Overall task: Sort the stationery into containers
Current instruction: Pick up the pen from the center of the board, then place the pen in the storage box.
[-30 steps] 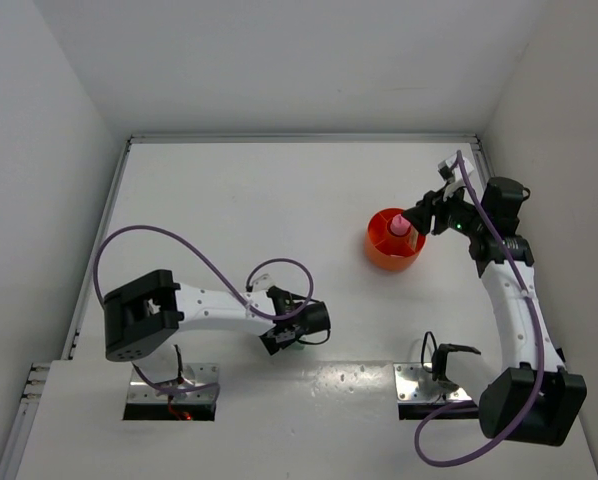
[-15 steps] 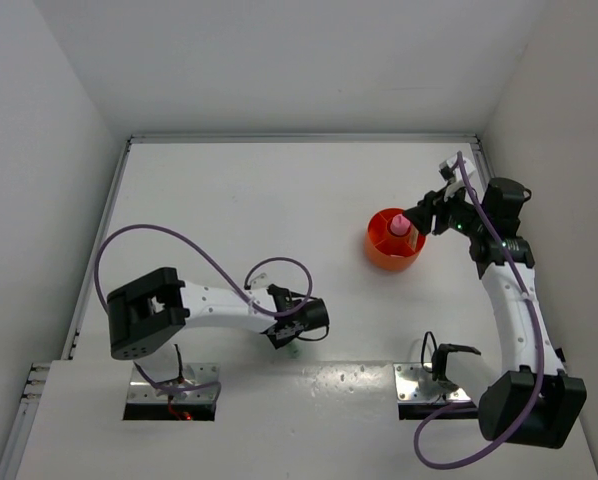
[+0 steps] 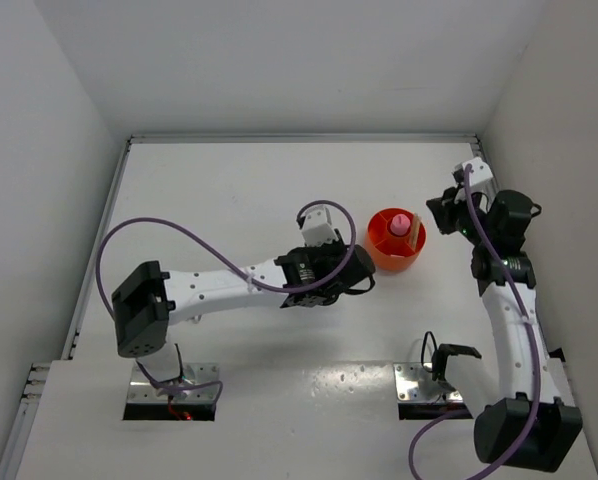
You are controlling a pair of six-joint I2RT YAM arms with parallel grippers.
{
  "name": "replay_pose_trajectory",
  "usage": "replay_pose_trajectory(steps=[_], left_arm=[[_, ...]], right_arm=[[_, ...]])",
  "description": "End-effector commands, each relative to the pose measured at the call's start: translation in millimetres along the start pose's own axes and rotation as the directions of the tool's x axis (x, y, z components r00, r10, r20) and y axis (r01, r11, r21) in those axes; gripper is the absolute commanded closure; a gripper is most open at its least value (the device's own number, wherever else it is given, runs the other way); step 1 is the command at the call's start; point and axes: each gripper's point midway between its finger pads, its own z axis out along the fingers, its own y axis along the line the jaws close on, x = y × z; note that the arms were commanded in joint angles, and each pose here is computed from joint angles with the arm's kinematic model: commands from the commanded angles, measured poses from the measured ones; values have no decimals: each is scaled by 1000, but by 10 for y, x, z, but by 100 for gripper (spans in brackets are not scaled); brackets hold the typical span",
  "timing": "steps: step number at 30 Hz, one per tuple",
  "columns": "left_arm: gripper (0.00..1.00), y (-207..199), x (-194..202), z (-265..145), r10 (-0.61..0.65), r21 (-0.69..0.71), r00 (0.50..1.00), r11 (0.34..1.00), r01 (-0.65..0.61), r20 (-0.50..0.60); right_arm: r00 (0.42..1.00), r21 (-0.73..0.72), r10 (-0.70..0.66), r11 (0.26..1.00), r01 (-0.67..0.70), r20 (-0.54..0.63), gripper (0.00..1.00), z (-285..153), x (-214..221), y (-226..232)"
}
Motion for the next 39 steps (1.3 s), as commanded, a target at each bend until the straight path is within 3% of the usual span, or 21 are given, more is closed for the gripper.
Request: replay_pose_trajectory(steps=[1, 4, 10, 19, 28, 39], left_arm=[[100, -363, -567, 200, 115, 58, 959, 989, -135, 259], [100, -620, -750, 392, 108, 42, 942, 991, -128, 318], [100, -953, -592, 788, 186, 23, 895, 977, -213, 404], [100, -1073, -628, 656, 187, 57, 830, 966, -254, 525], [100, -1274, -361, 561, 172, 207, 846, 927, -313, 505], [100, -1296, -224, 631, 170, 247, 850, 912, -328, 498]], right_arm=[[991, 199, -18, 980, -9, 129, 100, -138, -323, -300], [981, 259, -22, 965, -29, 194, 100, -239, -410, -348], [967, 323, -33, 945, -53, 254, 93, -337, -475, -436], [972, 318, -7, 946, -69, 234, 93, -262, -353, -473], [972, 332, 1, 940, -82, 236, 93, -272, -325, -512], [971, 347, 12, 933, -97, 239, 93, -291, -294, -562]])
